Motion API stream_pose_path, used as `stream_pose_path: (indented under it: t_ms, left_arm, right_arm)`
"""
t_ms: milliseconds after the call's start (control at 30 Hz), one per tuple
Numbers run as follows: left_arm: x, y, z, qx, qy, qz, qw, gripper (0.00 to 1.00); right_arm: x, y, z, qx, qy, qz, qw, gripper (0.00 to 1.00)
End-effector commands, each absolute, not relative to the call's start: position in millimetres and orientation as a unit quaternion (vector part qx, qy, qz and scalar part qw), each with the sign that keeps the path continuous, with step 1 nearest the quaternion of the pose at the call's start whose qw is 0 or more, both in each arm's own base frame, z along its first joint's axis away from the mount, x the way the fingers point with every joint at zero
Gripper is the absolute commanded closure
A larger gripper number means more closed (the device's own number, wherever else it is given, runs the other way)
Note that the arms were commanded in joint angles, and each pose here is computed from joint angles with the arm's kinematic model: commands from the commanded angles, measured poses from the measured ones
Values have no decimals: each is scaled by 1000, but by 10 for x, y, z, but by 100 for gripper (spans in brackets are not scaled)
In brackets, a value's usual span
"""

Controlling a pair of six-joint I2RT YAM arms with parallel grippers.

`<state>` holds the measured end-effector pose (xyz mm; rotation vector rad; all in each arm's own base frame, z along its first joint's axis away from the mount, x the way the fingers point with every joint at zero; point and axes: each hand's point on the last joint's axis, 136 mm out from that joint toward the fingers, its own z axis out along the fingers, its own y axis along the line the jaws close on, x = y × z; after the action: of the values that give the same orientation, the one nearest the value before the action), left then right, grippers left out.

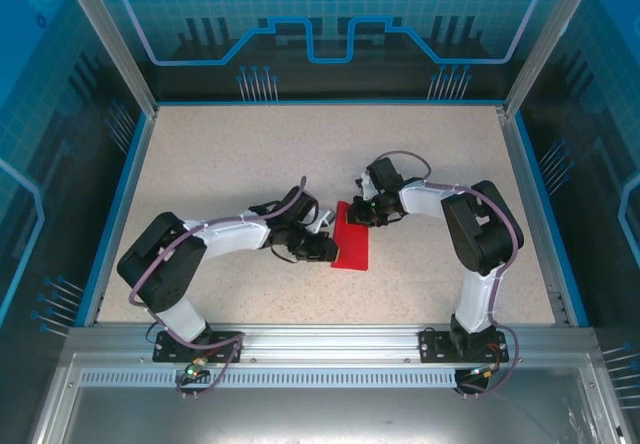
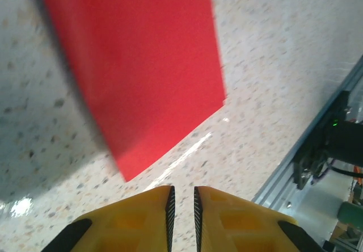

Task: Fold a paper plane with a square sheet of paper (fold left side to right side)
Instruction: First fold the square sheet of paper in half at the center of the table.

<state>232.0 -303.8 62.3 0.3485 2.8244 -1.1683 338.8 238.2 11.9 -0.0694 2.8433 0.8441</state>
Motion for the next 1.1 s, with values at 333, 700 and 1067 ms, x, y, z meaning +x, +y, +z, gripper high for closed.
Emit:
stream_pose_path:
  t_ms: [333, 700, 1067]
  left_arm:
    - [2490, -3205, 264, 115, 923, -367, -6, 82]
    - [2026, -2899, 2, 94, 934, -343, -48, 83]
    - [2180, -3091, 615, 101, 906, -411, 6, 78]
  right_arm:
    - [3215, 2228, -99, -15, 971, 235, 49, 92]
    - [3216, 2231, -95, -18, 971, 233, 48, 92]
    - [3254, 2349, 12, -36, 962, 263, 62, 90]
